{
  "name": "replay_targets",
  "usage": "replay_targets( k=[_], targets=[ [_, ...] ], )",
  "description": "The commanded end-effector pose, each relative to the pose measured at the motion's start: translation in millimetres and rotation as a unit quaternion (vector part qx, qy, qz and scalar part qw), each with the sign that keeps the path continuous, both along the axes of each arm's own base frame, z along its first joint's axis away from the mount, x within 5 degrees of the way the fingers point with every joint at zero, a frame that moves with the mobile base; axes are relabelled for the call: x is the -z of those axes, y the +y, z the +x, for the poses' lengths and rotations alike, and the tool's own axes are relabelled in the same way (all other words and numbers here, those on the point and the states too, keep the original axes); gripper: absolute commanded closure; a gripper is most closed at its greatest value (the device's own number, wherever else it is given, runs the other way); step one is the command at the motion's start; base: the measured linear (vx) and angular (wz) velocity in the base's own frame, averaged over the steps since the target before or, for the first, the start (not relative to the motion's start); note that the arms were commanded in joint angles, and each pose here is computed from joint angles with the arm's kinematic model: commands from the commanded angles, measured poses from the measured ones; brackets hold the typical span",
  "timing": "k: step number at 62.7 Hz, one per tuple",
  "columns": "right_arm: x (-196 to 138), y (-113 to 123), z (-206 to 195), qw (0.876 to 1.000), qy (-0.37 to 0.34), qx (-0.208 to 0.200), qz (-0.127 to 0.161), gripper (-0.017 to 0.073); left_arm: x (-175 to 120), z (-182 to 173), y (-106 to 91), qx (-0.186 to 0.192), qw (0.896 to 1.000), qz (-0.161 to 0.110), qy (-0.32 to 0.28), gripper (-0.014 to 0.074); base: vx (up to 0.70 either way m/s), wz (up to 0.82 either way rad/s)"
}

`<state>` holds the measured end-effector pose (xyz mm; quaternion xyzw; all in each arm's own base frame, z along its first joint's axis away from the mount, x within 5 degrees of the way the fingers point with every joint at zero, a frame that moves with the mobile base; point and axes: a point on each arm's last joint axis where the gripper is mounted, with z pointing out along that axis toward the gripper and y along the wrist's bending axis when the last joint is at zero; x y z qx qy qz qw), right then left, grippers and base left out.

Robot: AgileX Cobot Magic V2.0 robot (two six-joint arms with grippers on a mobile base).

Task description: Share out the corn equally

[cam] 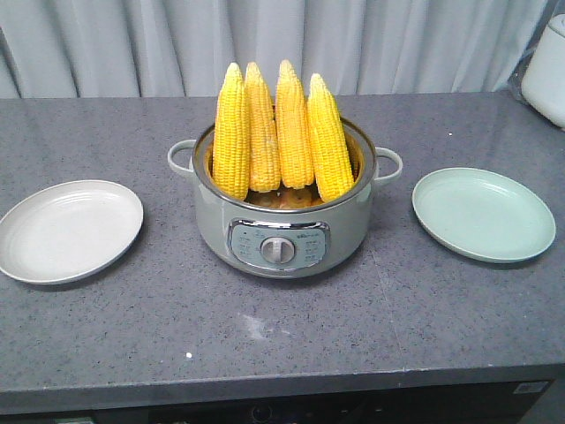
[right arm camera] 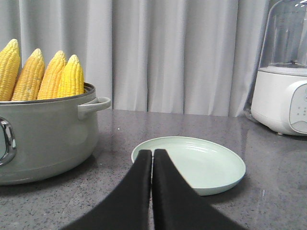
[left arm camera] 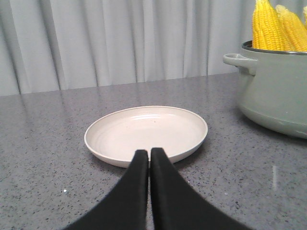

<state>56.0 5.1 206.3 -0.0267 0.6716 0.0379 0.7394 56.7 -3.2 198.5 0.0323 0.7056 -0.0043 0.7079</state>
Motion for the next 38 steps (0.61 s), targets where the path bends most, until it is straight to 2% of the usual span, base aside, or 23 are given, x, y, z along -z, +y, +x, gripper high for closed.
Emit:
replay_targets(
  k=[1,38],
  targets=[
    [-4.9,0.3,-1.0,0.999,-0.039,-0.001,-0.002,0.0564,-6.1,-1.4,0.8,-0.004,0.999,-0.007,-0.041,0.0601,0.01,0.01],
    [-4.9,0.3,-1.0,0.999,-0.039,-0.001,-0.002,0.0564,-6.1,-1.4,0.8,-0.004,0.999,-0.007,-0.041,0.0601,0.01,0.01]
  ],
)
